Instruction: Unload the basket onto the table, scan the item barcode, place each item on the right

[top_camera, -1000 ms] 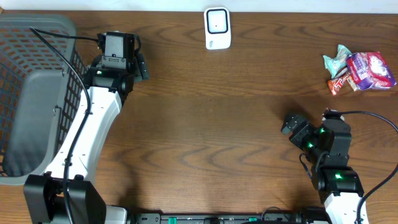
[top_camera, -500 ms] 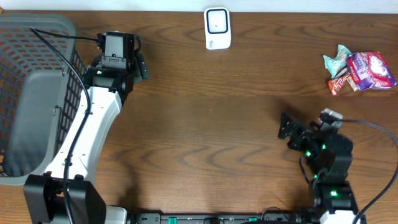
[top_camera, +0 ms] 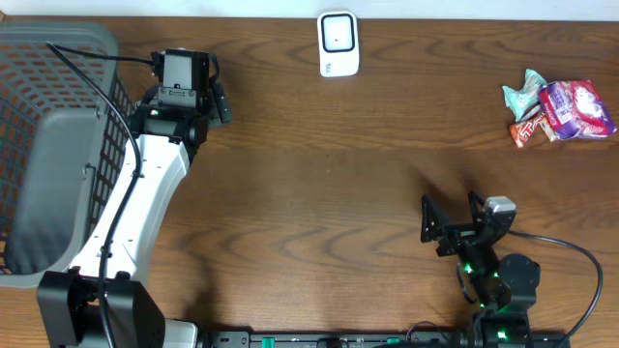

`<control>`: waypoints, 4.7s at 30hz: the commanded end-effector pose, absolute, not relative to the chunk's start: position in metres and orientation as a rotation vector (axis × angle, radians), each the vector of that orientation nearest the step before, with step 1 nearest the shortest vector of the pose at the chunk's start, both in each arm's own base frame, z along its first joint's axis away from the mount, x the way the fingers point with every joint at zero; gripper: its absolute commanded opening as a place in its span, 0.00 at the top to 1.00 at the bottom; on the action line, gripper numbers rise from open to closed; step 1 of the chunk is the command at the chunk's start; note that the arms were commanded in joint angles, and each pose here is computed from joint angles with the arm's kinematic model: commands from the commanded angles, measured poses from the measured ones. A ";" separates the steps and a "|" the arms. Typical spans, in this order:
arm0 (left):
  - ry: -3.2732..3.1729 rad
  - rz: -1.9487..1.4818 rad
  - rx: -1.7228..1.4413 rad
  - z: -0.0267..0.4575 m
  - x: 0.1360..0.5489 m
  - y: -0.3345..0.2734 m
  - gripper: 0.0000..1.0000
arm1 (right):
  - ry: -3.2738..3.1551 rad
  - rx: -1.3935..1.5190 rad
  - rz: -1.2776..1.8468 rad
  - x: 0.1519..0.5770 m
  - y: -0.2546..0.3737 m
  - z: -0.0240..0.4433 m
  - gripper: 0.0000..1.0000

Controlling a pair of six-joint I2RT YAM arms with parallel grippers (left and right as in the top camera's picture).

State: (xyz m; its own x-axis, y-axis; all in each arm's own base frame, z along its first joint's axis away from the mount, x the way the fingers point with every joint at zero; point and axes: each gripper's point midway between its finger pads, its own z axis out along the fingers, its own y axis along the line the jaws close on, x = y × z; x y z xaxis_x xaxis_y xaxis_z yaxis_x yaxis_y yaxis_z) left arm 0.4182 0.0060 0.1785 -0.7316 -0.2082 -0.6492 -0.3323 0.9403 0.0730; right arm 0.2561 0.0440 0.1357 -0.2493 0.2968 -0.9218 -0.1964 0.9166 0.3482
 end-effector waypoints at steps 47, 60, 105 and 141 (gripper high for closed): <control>2.409 0.262 -0.373 0.181 0.419 0.009 0.01 | 1.634 -0.177 0.059 0.244 0.030 0.157 0.01; 2.409 0.262 -0.373 0.181 0.419 0.009 0.01 | 1.645 -0.017 0.110 0.246 0.014 0.157 0.01; 2.409 0.262 -0.373 0.181 0.419 0.009 0.01 | 1.641 -0.018 0.110 0.246 0.014 0.158 0.01; 2.507 0.320 -0.293 0.165 0.403 0.011 0.01 | 1.641 -0.018 0.110 0.246 0.014 0.158 0.01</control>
